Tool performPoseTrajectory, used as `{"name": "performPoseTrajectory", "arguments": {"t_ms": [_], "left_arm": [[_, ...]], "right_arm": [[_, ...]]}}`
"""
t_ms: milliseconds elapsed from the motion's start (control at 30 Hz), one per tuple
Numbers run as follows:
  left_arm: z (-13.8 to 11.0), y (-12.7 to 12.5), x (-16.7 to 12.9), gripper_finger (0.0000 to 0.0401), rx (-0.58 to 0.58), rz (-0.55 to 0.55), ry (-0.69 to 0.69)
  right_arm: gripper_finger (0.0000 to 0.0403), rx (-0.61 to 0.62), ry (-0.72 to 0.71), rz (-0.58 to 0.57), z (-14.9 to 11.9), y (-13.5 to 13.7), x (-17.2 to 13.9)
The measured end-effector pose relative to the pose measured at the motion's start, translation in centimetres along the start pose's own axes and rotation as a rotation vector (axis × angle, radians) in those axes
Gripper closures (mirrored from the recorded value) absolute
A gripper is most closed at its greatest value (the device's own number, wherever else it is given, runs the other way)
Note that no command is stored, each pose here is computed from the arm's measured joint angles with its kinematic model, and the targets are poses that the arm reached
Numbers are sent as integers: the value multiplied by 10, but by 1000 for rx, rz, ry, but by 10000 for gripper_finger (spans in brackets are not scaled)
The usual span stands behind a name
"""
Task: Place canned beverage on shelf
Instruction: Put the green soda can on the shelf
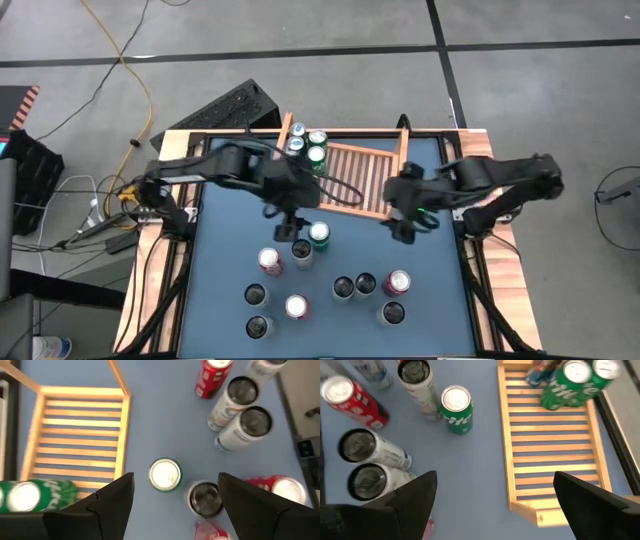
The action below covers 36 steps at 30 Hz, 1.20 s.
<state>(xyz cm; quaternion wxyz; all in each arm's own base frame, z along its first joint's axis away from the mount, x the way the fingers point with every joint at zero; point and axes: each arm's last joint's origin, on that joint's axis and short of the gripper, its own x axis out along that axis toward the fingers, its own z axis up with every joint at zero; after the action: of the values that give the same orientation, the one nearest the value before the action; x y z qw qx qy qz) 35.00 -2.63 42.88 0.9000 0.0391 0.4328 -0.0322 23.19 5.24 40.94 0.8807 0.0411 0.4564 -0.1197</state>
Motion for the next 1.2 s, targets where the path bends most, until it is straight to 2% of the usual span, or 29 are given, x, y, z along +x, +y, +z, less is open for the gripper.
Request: {"name": "performPoseTrajectory", "arguments": {"t_ms": [133,300,467,633,800,1133,1200], "left_arm": [[2,-2,41,129,-27,-7,96],[1,-12,75,129,17,-3,175],[5,-16,82,129,35,-28,143],[5,-17,90,128,39,-141,148],[4,-10,105,124,48,-113,176],[-15,3,146,123,62,-62,342],[-18,3,152,124,62,-54,330]], "right_arm": [[16,57,-58,-9,-15,4,-25],[16,84,-82,-38,-31,12,-39],[17,83,-42,-49,-40,21,-40],[17,57,-5,-69,-46,29,-38],[17,53,-11,-89,-49,33,-38],[17,73,-27,-105,-49,33,-39],[17,73,-28,-106,-49,33,-39]]}}
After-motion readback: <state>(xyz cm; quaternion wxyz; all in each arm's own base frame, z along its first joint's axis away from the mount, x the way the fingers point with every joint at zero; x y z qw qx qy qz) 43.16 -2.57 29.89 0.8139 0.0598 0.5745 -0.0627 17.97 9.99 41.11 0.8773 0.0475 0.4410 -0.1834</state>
